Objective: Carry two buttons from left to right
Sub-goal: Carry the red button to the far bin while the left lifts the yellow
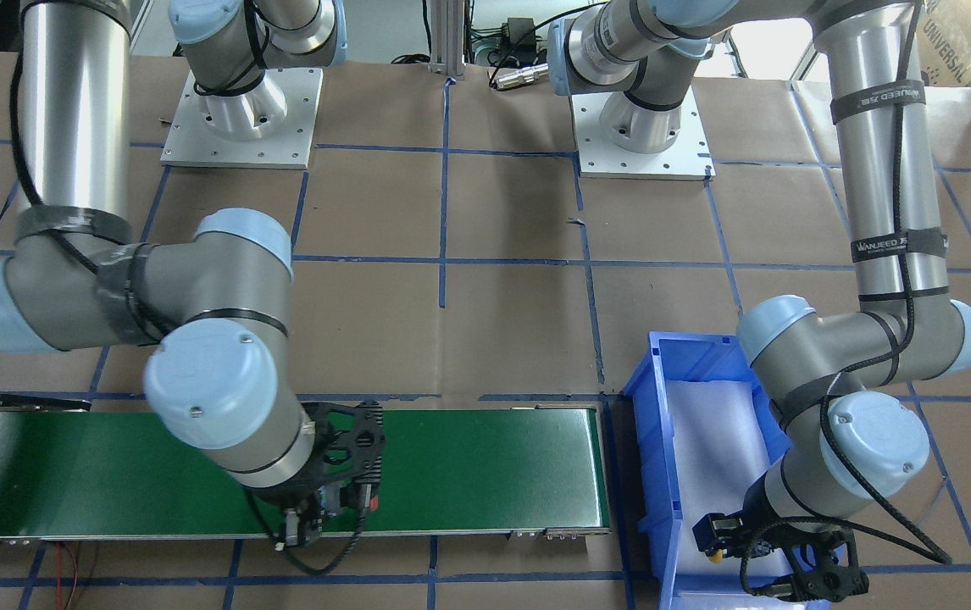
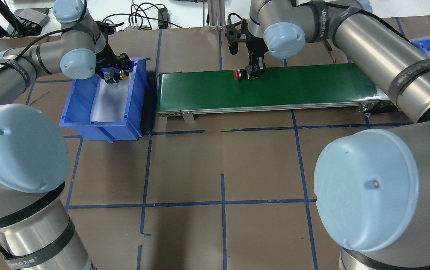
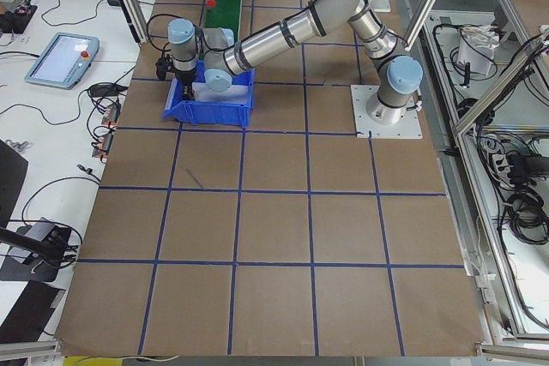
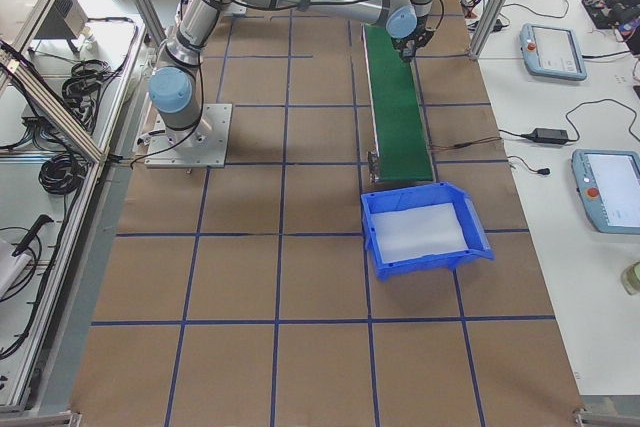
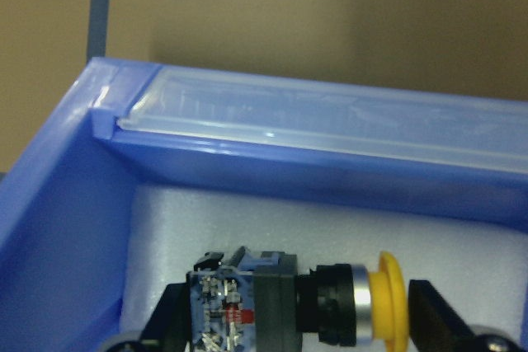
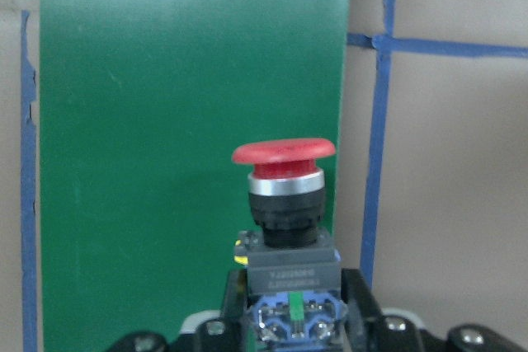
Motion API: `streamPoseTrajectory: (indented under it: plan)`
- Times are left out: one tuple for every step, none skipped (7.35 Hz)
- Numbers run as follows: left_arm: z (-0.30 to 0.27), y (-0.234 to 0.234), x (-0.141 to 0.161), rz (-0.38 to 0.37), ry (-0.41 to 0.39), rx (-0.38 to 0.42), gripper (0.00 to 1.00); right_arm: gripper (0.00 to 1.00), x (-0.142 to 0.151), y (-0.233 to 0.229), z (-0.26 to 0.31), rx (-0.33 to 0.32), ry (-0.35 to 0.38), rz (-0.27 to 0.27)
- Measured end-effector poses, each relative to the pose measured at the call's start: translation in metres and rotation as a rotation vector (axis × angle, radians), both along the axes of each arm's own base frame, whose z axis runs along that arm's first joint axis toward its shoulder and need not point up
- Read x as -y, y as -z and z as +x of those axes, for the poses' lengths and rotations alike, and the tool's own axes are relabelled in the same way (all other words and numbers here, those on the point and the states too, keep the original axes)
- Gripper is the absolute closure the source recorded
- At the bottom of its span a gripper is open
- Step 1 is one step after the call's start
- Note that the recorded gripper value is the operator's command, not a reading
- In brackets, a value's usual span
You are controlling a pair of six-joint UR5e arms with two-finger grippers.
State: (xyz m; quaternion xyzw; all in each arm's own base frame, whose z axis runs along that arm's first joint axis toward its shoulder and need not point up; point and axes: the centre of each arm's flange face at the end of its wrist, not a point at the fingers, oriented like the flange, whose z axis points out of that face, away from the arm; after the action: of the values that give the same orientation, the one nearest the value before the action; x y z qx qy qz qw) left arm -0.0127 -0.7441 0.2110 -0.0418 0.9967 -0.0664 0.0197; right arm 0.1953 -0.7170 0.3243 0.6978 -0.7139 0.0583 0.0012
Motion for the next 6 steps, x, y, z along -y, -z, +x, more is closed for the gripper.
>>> streamPoseTrajectory:
  plan:
    - [0.000,-0.001,0.000,-0.002,0.000,0.000,0.43,0.96,-0.001,-0.026,-0.024,0.032,0.114,-0.021]
    - [-0.001,-0.006,0.001,-0.011,0.001,0.002,0.43,0.96,-0.006,-0.054,-0.035,0.065,0.279,-0.049]
    - [-0.004,-0.020,0.000,-0.028,0.003,0.005,0.43,0.96,-0.014,-0.081,-0.041,0.099,0.491,-0.068]
    - [-0.006,-0.046,-0.005,-0.046,0.005,0.010,0.43,0.96,-0.022,-0.098,-0.048,0.119,0.717,-0.064]
    - [-0.009,-0.078,-0.014,-0.050,0.006,0.015,0.43,0.96,-0.031,-0.108,-0.067,0.104,0.914,-0.033]
    - [-0.014,-0.111,-0.028,-0.043,0.008,0.016,0.43,0.96,-0.040,-0.116,-0.109,0.070,1.060,0.023]
